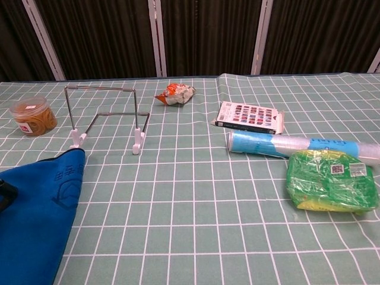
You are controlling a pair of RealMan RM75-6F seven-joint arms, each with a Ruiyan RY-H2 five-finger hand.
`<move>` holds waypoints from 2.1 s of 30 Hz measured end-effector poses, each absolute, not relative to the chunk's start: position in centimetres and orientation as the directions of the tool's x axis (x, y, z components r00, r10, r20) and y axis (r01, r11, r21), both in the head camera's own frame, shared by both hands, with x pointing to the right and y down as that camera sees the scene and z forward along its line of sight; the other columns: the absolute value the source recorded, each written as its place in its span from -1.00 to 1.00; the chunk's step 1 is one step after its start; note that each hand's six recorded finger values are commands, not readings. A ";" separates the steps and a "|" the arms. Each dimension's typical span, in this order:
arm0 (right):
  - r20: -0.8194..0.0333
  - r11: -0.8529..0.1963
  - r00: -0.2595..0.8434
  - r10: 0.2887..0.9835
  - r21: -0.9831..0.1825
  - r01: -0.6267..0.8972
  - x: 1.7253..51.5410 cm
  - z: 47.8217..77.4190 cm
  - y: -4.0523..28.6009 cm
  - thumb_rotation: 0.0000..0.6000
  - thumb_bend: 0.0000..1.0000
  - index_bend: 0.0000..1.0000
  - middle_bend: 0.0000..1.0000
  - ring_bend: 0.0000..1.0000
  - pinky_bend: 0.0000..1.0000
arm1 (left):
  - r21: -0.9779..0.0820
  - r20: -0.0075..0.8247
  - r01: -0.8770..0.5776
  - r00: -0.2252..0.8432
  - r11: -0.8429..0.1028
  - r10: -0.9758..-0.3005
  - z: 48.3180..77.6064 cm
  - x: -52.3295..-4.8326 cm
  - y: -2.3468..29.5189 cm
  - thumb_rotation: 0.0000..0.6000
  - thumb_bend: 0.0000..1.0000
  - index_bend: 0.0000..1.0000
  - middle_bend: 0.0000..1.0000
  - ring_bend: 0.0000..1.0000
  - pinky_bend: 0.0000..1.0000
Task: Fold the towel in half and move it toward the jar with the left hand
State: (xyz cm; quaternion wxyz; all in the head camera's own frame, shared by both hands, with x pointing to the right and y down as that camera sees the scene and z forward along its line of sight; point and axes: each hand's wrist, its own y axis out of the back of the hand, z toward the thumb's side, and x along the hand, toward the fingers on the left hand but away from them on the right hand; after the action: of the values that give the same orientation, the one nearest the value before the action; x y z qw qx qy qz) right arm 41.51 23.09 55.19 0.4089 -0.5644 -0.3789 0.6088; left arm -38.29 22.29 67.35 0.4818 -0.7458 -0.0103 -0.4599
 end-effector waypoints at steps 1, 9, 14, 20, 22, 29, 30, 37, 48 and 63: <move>-0.377 -0.378 -0.028 0.926 -0.923 -0.070 41.5 55.2 23.1 1.00 -1.00 -1.00 -1.00 -1.00 -1.00 | -0.710 0.695 0.460 0.576 -0.533 -0.430 67.4 -38.3 22.3 1.00 0.38 0.47 0.81 0.79 1.00; -0.377 -0.378 -0.026 0.926 -0.923 -0.070 41.4 55.2 23.1 1.00 -1.00 -1.00 -1.00 -1.00 -1.00 | -0.706 0.700 0.455 0.564 -0.543 -0.438 67.3 -39.0 22.2 1.00 -0.05 -0.83 0.79 0.78 1.00; -0.377 -0.378 -0.026 0.926 -0.923 -0.068 41.4 55.1 23.1 1.00 -1.00 -1.00 -1.00 -1.00 -1.00 | -0.707 0.698 0.438 0.559 -0.555 -0.448 66.9 -39.4 22.0 1.00 -0.30 -1.00 0.77 0.78 1.00; -0.374 -0.375 -0.018 0.927 -0.925 -0.059 41.3 54.8 23.2 1.00 -1.00 -1.00 -1.00 -1.00 -1.00 | -0.742 0.660 0.357 0.535 -0.567 -0.527 65.1 -40.6 20.3 1.00 -0.30 -0.95 0.77 0.78 1.00; -0.373 -0.373 -0.015 0.928 -0.926 -0.056 41.2 54.7 23.2 1.00 -1.00 -1.00 -1.00 -1.00 -1.00 | -0.758 0.643 0.319 0.516 -0.569 -0.566 64.6 -41.0 19.3 1.00 -0.30 -0.85 0.77 0.78 1.00; -0.374 -0.374 -0.005 0.927 -0.926 -0.047 41.1 54.6 23.2 1.00 -1.00 -1.00 -1.00 -1.00 -1.00 | -0.750 0.656 0.228 0.385 -0.621 -0.649 65.0 -42.8 16.1 1.00 -0.17 -0.45 0.78 0.78 1.00; -0.375 -0.375 -0.004 0.927 -0.926 -0.047 41.0 54.6 23.2 1.00 -1.00 -1.00 -1.00 -1.00 -1.00 | -0.740 0.667 0.217 0.360 -0.637 -0.652 65.5 -43.0 15.7 1.00 -0.15 -0.41 0.78 0.78 1.00; -0.383 -0.383 -0.008 0.924 -0.922 -0.048 41.2 55.0 23.1 1.00 -1.00 -1.00 -1.00 -1.00 -1.00 | -0.677 0.728 0.148 0.273 -0.721 -0.628 69.3 -42.2 14.5 1.00 -0.11 -0.31 0.79 0.78 1.00; -0.395 -0.397 -0.036 0.918 -0.916 -0.053 42.1 55.5 22.8 1.00 -1.00 -1.00 -1.00 -1.00 -1.00 | -0.664 0.741 0.146 0.257 -0.733 -0.620 71.8 -40.0 13.4 1.00 -0.11 -0.32 0.79 0.79 1.00; -0.402 -0.404 -0.038 0.915 -0.913 -0.058 42.1 55.7 22.8 1.00 -1.00 -1.00 -1.00 -1.00 -1.00 | -0.653 0.750 0.142 0.257 -0.744 -0.609 73.4 -38.1 13.3 1.00 -0.11 -0.31 0.79 0.78 1.00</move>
State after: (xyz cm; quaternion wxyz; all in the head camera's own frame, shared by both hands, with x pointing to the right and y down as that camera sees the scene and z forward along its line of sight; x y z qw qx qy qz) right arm 42.15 22.83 55.71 0.3956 -0.5694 -0.3764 0.6145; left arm -38.06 13.35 73.37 0.3195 -0.7256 0.1608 -0.5878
